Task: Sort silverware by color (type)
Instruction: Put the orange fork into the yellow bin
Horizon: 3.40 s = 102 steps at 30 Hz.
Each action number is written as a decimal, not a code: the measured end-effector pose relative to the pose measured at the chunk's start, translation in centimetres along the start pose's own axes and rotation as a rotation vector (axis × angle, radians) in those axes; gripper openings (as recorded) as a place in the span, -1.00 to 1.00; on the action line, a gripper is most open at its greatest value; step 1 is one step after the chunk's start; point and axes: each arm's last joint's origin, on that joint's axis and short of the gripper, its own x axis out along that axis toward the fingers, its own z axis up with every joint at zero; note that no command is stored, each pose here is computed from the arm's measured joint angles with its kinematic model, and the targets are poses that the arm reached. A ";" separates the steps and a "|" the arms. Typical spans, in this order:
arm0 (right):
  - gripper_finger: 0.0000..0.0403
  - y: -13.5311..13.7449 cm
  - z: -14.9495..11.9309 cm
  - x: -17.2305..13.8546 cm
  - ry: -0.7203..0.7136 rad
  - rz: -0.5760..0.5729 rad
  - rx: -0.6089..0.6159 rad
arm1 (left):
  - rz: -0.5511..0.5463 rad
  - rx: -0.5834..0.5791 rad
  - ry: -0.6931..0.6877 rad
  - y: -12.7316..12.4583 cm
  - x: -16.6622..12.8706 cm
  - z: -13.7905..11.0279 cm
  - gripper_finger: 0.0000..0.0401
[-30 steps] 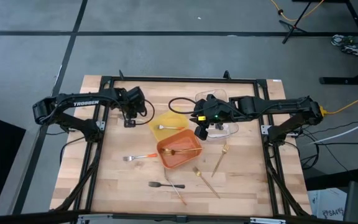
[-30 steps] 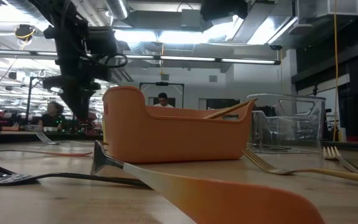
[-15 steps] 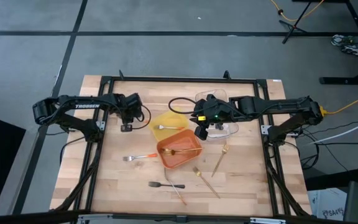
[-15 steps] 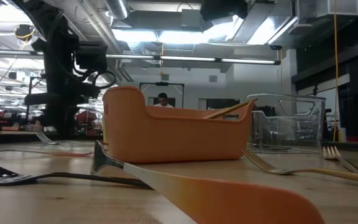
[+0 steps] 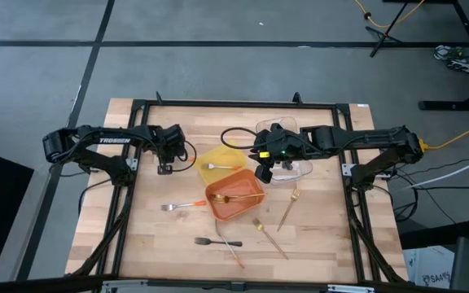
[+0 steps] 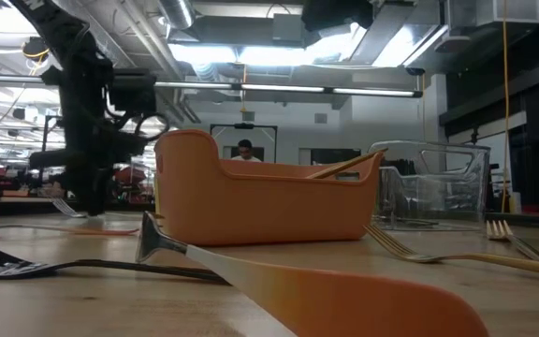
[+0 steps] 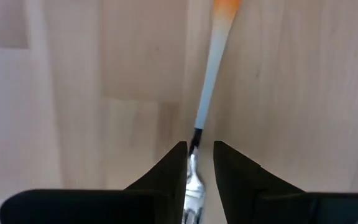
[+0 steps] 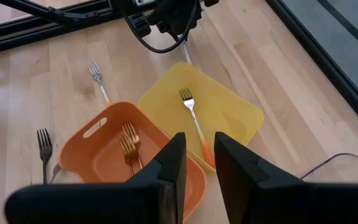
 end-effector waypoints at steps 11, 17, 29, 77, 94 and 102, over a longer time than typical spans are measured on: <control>-0.63 0.0 0.0 0.0 0.000 0.000 0.000 | 0.004 -0.002 -0.020 -0.2 0.5 -0.3 -0.63; -0.63 0.0 0.0 0.0 0.000 0.000 0.000 | 0.001 -0.003 -0.020 -0.2 0.6 -0.3 -0.65; -0.63 0.0 0.0 0.0 0.000 0.000 0.000 | -0.004 -0.019 -0.015 -0.3 0.6 -0.4 -0.96; -0.63 0.0 0.0 0.0 0.002 0.000 0.000 | -0.158 -0.523 -0.760 0.6 -9.1 10.8 -0.97; -0.63 0.0 0.0 0.2 0.003 -0.001 -0.001 | -0.093 -0.546 -0.738 -5.3 -6.7 13.7 -0.96; -0.63 0.2 -0.2 1.3 0.025 -0.009 -0.006 | -0.066 -0.524 -0.629 -6.2 -2.9 14.6 -0.96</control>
